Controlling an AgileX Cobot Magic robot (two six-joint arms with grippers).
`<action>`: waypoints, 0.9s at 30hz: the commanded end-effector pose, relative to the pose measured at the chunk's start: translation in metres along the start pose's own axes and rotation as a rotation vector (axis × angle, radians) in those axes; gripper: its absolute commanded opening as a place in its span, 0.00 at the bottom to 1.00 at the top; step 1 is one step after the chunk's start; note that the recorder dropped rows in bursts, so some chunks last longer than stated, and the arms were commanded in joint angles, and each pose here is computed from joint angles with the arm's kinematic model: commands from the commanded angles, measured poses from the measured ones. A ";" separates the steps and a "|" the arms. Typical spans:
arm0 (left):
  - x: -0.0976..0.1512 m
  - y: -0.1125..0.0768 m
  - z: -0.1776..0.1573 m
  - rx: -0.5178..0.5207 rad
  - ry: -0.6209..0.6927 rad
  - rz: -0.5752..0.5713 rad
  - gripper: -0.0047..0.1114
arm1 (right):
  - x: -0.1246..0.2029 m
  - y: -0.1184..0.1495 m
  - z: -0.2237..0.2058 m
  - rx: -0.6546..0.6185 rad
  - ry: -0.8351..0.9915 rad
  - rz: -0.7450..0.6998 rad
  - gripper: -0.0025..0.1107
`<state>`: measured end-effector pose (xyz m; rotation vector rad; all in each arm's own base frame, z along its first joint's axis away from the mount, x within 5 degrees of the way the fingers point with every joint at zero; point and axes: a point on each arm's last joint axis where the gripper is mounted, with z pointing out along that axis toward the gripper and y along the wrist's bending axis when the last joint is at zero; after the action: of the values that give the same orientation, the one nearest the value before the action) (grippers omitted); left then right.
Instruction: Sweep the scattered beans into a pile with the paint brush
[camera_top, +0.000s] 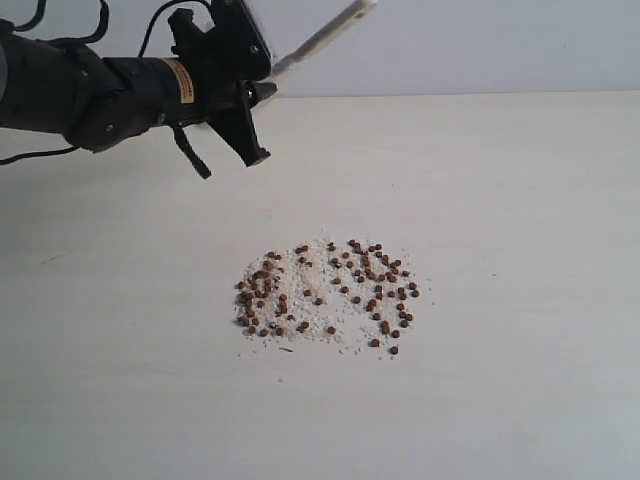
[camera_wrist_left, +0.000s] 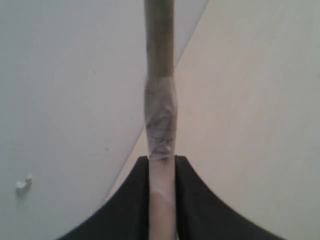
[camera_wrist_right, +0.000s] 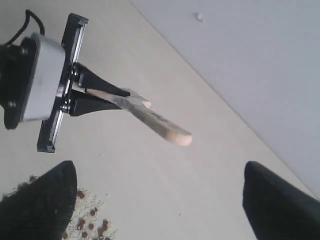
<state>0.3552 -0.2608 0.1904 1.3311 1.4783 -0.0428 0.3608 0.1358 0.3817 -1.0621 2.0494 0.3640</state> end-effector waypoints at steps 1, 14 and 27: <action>-0.002 0.016 -0.014 0.065 -0.074 -0.154 0.04 | 0.016 0.000 0.017 -0.017 -0.061 -0.040 0.73; 0.045 0.052 -0.058 0.474 -0.541 -0.447 0.04 | 0.041 -0.011 0.015 -0.228 -0.389 -0.019 0.73; 0.033 0.025 -0.043 0.573 -0.533 -0.512 0.04 | 0.058 -0.013 0.064 -0.482 -0.630 0.071 0.73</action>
<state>0.3587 -0.1918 0.1965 1.2060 1.3597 -1.0863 0.3778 0.1306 0.3113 -0.9906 1.4555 1.0985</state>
